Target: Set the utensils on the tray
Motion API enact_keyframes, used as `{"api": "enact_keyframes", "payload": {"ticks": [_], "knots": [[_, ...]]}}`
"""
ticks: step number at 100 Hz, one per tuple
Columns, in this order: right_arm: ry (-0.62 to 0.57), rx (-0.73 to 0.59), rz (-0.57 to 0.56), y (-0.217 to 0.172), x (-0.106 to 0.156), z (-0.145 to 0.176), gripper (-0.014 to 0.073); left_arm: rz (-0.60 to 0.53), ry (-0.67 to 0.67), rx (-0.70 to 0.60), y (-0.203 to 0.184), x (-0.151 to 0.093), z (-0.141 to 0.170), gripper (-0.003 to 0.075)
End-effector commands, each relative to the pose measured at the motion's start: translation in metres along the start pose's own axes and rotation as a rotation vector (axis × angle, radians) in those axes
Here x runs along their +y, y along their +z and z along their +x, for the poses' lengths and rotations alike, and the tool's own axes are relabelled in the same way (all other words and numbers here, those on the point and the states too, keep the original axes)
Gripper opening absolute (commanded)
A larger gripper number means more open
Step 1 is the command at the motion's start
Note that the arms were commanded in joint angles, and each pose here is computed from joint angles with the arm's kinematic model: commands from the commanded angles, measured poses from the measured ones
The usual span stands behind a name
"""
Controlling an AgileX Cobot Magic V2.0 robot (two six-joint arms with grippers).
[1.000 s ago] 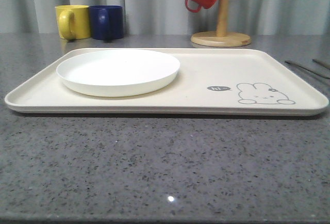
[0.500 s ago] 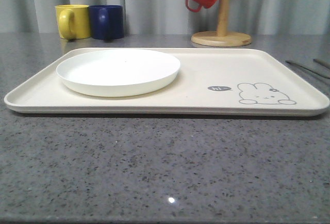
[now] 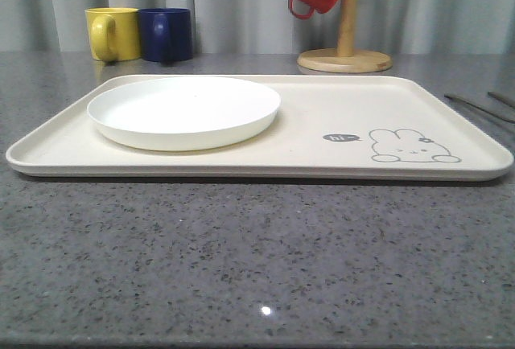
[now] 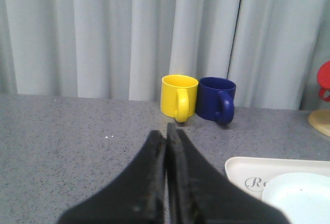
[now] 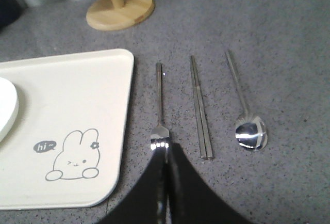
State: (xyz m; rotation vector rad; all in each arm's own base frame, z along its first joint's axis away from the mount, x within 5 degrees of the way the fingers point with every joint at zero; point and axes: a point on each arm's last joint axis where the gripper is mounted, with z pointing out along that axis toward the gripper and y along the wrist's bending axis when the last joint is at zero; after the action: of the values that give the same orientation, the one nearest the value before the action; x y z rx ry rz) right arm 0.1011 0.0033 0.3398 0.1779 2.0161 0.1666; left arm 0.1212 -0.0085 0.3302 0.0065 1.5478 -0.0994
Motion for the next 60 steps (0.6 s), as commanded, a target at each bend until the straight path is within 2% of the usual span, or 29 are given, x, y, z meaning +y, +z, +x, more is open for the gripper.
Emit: {"api": "enact_keyframes", "payload": {"ticks": [1, 10, 15, 22, 35, 41, 60], "knots": [[0.009, -0.005, -0.004, 0.01, 0.005, -0.027, -0.0068, -0.023, -0.01, -0.089, -0.001, 0.001, -0.015, -0.0017], [0.014, 0.047, 0.005, 0.029, 0.006, -0.036, -0.0058, -0.023, -0.01, -0.089, -0.001, 0.001, -0.015, -0.0017], [0.022, 0.08, 0.007, 0.038, 0.006, -0.037, -0.002, -0.023, -0.01, -0.089, -0.001, 0.001, -0.015, -0.0017], [0.035, 0.116, 0.007, 0.048, 0.006, -0.037, 0.0091, -0.023, -0.01, -0.089, -0.001, 0.001, -0.015, -0.0017], [0.041, 0.191, 0.019, 0.065, 0.005, -0.033, 0.0375, -0.023, -0.01, -0.089, -0.001, 0.001, -0.015, -0.0017], [0.038, 0.211, 0.023, 0.069, 0.004, -0.031, 0.0452, -0.023, -0.01, -0.089, -0.001, 0.001, -0.015, -0.0017], [-0.046, 0.252, 0.013, 0.085, 0.005, -0.037, 0.0465, -0.023, -0.01, -0.089, -0.001, 0.001, -0.015, -0.0017]]}}
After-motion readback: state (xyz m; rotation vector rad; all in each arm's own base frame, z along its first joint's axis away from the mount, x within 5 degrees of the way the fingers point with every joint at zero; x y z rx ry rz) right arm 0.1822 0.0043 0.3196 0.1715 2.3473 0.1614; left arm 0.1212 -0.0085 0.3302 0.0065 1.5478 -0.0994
